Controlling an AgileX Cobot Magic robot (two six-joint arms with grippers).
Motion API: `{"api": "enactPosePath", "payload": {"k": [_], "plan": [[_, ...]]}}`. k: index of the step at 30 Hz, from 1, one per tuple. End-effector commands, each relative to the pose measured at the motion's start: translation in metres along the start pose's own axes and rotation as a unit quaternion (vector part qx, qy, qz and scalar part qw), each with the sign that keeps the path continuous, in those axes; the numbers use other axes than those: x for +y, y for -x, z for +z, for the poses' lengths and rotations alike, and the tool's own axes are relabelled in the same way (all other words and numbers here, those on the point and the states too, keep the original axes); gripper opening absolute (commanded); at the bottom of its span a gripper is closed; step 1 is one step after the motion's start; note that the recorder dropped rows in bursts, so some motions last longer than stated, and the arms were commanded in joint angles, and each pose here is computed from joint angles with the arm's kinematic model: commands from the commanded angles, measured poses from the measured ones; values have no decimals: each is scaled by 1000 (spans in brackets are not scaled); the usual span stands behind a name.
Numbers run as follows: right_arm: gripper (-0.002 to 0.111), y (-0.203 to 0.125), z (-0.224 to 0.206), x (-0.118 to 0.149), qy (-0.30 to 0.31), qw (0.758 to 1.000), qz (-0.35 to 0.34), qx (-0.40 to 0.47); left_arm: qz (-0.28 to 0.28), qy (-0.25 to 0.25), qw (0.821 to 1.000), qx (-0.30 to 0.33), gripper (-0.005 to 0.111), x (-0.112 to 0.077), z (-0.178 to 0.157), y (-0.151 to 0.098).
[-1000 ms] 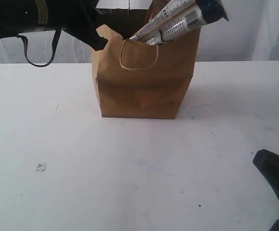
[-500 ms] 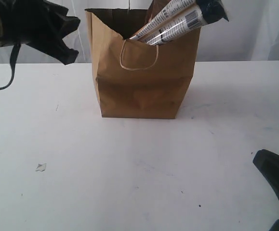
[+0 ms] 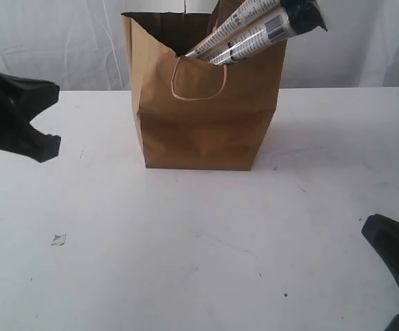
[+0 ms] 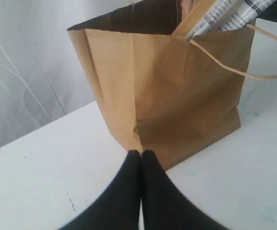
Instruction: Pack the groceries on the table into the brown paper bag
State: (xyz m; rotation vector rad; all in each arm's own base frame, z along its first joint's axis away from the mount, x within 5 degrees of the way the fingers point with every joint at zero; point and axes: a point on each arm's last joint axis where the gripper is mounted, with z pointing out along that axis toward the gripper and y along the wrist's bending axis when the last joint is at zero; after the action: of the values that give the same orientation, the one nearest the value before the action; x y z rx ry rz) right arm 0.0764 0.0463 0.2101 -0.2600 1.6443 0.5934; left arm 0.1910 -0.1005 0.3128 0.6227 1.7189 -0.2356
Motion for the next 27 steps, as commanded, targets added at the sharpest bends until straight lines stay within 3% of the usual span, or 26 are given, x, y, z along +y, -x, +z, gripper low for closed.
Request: {"api": "enactPosePath", "payload": {"k": [1,6,11,16,22,27], "plan": [[0,-1,-1,-1,-2,1000,1,-4,-33,-10,999,11,0,-4,-4,-15],[0,-1,-1,-1,-2,1000,1,-4,-216,-60,974,-32,0,-15,-5,-20],[0,-1,-1,-1,-2,1000,1,-4,-251,-51,966,-31,0,-13,-6,-22],[0,-1,-1,-1,-2,1000,1,-4,-358,-24,933,-31,0,-11,-19,-33],[0,-1,-1,-1,-2,1000,1,-4,-433,29,901,14,0,-14,-61,-78],[0,-1,-1,-1,-2,1000,1,-4,-480,36,877,14,0,-21,-88,-113]]}}
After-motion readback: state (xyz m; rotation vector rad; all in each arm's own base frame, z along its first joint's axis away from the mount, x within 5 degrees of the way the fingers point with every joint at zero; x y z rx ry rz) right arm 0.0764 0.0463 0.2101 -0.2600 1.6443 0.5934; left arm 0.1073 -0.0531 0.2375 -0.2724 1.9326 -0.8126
